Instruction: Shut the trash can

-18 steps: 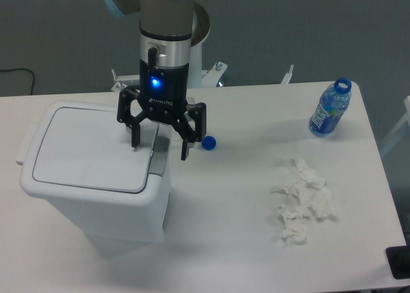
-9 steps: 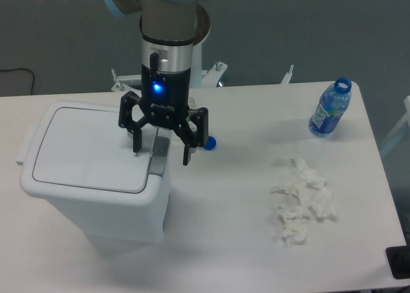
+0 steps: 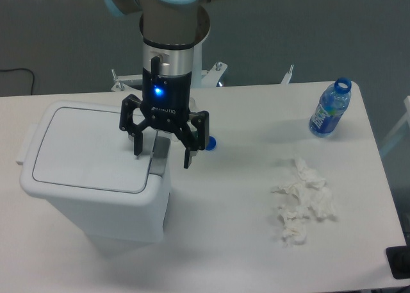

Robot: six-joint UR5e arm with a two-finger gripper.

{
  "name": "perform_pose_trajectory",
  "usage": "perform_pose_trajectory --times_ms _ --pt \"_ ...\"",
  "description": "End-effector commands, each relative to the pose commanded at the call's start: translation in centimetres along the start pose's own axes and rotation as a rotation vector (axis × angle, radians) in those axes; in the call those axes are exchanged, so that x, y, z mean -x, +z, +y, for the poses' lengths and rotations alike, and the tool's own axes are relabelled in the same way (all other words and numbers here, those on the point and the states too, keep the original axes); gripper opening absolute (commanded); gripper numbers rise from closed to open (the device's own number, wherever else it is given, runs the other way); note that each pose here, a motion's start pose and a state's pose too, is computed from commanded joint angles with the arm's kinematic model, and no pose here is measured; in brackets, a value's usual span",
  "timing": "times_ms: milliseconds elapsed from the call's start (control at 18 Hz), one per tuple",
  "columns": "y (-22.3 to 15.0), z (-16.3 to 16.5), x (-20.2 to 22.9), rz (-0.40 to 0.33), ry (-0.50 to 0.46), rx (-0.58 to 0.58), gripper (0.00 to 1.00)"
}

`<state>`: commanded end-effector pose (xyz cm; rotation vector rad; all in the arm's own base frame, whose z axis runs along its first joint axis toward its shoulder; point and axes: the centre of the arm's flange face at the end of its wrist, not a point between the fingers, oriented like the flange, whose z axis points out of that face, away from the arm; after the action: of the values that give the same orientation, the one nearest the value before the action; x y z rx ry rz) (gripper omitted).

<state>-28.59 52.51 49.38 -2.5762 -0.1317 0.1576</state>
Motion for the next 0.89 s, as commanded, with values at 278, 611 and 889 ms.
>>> perform_pose_trajectory --times_ms 278,611,889 --pt "0.05 0.04 -0.01 0.0 0.0 0.0 1.0" --pt "0.56 0.14 0.11 0.002 0.0 0.006 1.0" --pt "0.51 0.13 0.19 -0.005 0.0 0.009 1.0"
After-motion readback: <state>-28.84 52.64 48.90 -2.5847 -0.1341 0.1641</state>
